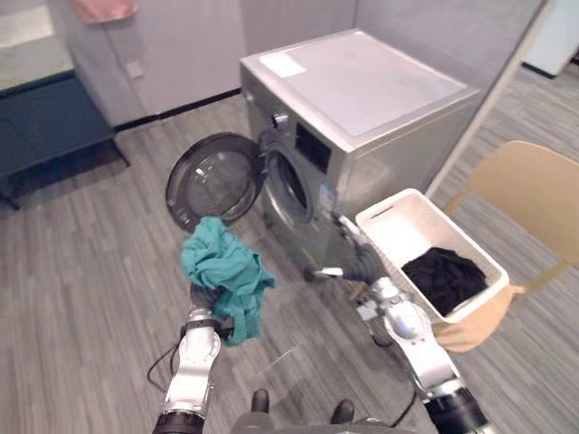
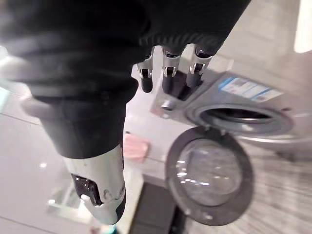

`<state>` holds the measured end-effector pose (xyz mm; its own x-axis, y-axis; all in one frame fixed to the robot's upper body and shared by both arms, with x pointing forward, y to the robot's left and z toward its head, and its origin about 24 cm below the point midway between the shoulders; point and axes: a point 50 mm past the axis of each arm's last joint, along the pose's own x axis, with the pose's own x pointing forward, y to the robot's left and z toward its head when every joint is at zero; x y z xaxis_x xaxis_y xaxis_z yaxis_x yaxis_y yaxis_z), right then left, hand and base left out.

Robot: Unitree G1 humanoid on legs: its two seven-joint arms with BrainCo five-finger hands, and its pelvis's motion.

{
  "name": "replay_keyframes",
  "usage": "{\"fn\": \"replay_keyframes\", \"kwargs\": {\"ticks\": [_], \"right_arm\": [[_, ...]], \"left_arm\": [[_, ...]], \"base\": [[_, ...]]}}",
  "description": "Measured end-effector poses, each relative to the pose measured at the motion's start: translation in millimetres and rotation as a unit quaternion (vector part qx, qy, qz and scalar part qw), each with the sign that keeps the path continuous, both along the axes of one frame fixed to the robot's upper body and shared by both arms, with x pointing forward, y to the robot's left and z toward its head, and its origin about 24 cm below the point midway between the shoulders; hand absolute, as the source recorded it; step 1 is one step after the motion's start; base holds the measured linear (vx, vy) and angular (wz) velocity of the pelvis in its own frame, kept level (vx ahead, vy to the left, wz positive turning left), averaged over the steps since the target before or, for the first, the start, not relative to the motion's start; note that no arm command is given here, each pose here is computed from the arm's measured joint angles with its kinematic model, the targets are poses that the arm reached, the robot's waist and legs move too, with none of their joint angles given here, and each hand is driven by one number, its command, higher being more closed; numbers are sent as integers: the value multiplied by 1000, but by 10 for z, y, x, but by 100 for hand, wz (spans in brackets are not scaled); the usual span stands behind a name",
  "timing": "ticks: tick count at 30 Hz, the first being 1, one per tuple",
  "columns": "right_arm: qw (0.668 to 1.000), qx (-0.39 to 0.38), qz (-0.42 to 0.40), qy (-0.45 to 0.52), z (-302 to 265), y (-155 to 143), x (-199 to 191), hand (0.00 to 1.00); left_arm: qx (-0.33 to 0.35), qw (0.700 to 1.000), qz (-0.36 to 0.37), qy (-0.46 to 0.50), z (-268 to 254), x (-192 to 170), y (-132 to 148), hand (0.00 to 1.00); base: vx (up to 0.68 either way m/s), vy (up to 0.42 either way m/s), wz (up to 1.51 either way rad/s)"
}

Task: Pick up the laundry basket with both hands and put the clothes into the washing machine.

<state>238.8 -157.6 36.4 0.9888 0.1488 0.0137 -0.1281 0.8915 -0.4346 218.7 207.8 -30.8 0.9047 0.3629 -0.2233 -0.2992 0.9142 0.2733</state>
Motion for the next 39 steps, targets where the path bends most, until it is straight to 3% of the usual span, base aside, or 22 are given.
{"fn": "replay_keyframes", "kwargs": {"ticks": [5,10,14,17,24,31,39], "right_arm": [[990,-40,-62,119,-528,-253,-110,0],[952,-27,-115,281,-1190,-350,-477,0],[932,-26,-141,334,-1394,-392,-741,0],[927,-17,-155,340,-1435,-360,-785,0],[905,-11,-203,374,-1547,-494,-962,0],[931,23,-208,300,-1301,-382,-694,0],[930,33,-221,293,-1287,-378,-701,0]], "left_arm": [[-9,996,33,80,-313,-291,120,100],[-17,980,68,189,-641,-824,303,100],[0,975,70,209,-655,-902,397,100],[16,977,66,201,-609,-812,485,100],[20,984,8,179,-579,-457,222,100],[-25,986,-18,161,-570,-403,-98,100],[-31,991,-53,122,-436,-249,-305,100]], "base": [[81,52,73],[115,66,30],[272,134,44],[197,10,49],[465,-121,72],[526,-212,2],[311,130,-75]]}}
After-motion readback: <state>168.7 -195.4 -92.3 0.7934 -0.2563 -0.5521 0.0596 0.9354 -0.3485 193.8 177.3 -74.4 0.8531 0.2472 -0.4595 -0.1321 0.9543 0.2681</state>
